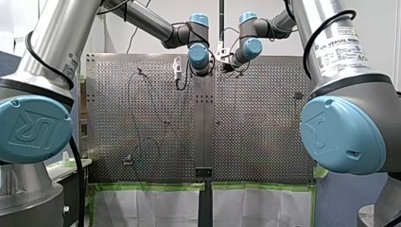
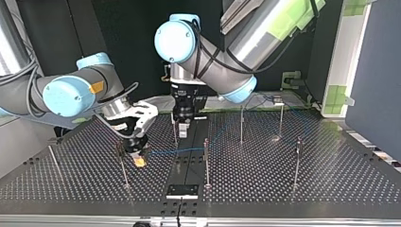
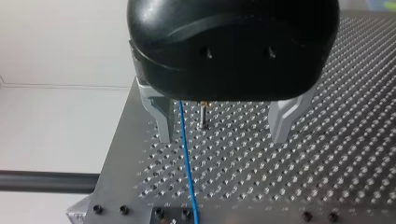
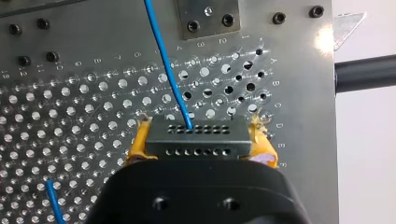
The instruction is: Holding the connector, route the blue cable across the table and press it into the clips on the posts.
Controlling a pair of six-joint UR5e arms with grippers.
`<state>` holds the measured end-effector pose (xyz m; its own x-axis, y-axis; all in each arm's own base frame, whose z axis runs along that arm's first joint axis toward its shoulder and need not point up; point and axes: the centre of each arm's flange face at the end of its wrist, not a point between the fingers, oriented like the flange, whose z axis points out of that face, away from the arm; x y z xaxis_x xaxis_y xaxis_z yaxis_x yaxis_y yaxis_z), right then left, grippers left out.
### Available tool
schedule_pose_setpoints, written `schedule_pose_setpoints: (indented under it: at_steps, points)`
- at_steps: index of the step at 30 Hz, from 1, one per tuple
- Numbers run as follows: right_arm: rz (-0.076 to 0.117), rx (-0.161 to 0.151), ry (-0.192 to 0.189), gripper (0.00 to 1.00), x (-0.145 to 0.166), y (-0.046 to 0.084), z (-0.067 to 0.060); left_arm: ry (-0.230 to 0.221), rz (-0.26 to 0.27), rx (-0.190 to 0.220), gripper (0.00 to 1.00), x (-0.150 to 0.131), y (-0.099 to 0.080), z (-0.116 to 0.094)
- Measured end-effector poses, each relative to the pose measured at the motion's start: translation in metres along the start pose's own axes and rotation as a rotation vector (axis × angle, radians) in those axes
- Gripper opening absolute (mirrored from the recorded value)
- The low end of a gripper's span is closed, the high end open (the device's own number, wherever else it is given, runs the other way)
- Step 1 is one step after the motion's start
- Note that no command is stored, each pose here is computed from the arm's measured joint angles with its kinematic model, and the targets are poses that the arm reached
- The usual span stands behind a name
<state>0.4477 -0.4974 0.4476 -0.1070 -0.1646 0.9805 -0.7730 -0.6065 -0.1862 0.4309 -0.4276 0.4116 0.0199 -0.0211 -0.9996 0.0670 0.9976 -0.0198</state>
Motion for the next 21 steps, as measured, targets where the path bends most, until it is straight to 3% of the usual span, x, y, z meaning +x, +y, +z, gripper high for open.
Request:
schedule_pose_setpoints:
  at_steps: [8, 16, 21]
  points:
    - [0.000, -0.001, 0.001, 0.00, 0.000, 0.001, 0.000, -0.030, -0.014, -0.020, 1.00, -0.013, 0.007, 0.018]
    - [0.000, -0.002, 0.003, 0.00, 0.000, 0.001, 0.000, -0.032, -0.015, 0.010, 1.00, -0.012, 0.009, 0.026]
    - [-0.001, -0.001, 0.003, 0.00, 0.000, 0.000, 0.000, -0.025, -0.011, 0.005, 1.00, -0.005, 0.007, 0.037]
